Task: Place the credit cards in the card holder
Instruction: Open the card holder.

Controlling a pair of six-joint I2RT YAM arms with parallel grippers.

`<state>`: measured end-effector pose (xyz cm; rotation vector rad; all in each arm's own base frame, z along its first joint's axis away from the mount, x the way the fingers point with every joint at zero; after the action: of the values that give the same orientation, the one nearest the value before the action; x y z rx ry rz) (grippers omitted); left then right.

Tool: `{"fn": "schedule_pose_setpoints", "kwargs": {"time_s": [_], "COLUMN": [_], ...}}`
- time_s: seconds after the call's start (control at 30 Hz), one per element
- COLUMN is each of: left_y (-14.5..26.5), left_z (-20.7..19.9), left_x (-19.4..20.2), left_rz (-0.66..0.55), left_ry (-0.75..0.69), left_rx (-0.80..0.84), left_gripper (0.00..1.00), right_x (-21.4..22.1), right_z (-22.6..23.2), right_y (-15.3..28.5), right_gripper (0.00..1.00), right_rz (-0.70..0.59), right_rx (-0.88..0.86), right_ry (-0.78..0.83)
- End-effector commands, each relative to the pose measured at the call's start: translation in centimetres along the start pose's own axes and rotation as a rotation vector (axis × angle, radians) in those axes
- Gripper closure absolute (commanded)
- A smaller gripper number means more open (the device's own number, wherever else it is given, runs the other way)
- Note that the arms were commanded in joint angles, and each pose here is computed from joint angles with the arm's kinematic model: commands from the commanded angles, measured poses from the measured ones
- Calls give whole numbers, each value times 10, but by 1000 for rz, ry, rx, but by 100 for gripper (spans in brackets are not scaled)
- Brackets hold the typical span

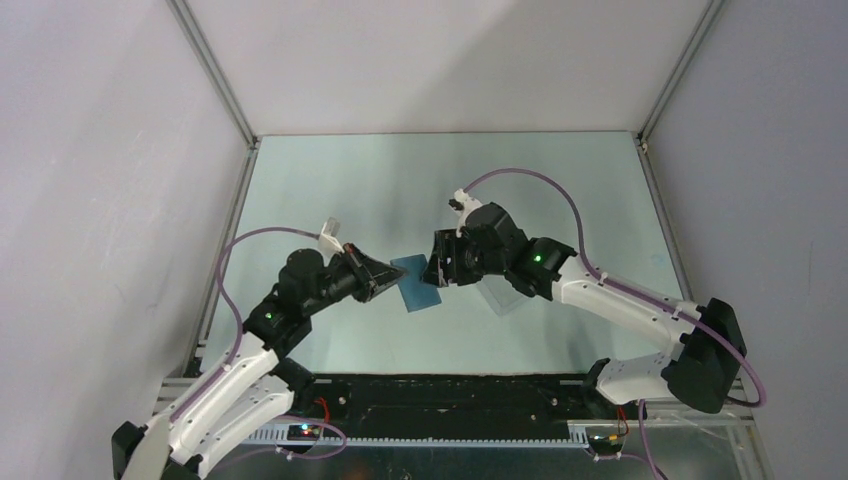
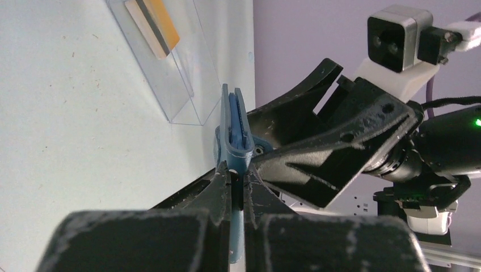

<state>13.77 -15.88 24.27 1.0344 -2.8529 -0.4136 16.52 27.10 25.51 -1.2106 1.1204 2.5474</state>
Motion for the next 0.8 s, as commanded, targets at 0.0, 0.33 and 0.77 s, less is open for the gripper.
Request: {"fn": "schedule_pose_setpoints", "kwargs": {"time_s": [0.0, 0.33, 0.77], "left_y": [7, 8, 11], "left_z": [-14, -12, -3], "left_x": [5, 5, 3], "left_rz": [34, 23, -11], "left_ry": [-11, -12, -146], "left_rx": [101, 106, 114], "left_gripper": [100, 100, 27], "right_x": [-26, -17, -31], "right_z": [4, -5, -5], "right_y": [6, 9, 48], "right_gripper": [45, 83, 100], "right_rz": [-98, -43, -104], "right_rx": [-26, 10, -119], "right_ry": [-10, 18, 38]}}
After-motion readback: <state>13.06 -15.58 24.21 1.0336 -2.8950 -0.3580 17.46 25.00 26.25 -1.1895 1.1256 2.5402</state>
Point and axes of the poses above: each gripper's point midway between its finger pads, its own y axis back along the fingers, its own z axis along the line the jaws close on, x = y × z, the point moved 9 cm from there along y, back along the fingers, and after that the axes turned 14 degrees about y, right-handed, at the moved point
